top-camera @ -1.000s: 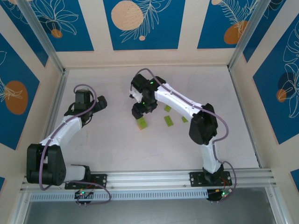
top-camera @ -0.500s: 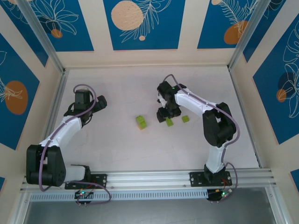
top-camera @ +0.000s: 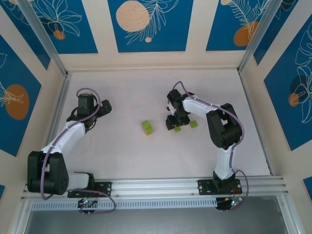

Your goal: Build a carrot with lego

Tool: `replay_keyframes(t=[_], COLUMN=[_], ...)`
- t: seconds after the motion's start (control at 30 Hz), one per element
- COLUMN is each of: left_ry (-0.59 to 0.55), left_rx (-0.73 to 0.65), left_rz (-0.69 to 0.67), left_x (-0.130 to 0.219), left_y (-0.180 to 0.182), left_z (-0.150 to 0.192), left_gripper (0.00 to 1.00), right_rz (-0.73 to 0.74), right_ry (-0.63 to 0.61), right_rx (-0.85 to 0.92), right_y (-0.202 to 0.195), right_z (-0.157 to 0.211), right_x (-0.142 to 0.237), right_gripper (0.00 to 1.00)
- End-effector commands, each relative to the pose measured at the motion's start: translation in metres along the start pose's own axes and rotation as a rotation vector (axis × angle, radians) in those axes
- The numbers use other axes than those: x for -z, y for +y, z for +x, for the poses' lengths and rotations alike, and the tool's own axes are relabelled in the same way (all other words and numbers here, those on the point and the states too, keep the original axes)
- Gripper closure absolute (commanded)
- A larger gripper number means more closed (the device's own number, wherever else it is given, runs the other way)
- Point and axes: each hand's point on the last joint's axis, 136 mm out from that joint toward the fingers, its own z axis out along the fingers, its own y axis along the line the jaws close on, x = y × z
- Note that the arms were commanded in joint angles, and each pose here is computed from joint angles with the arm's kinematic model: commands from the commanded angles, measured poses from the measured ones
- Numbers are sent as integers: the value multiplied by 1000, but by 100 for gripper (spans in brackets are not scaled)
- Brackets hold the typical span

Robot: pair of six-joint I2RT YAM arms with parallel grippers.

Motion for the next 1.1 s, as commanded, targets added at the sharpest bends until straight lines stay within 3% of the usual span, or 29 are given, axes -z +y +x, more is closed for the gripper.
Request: replay_keyframes(t=[0.0,0.67,1.07], left_ry=[-21,-15,-10], left_rx=[-8,-4,-3], left_rz=[22,21,22], left_x=[3,1,0], left_y=[-6,-5,-5], left_z=[-12,-9,-8], left_gripper=[2,2,2], right_rz=[-43,-36,-54], right_ry=[-12,12,17], right_rx=[1,21,21], right_y=[4,2,4], right_z=[-11,-16,-12], right_x=[0,-8,-6], right_gripper=[41,50,64])
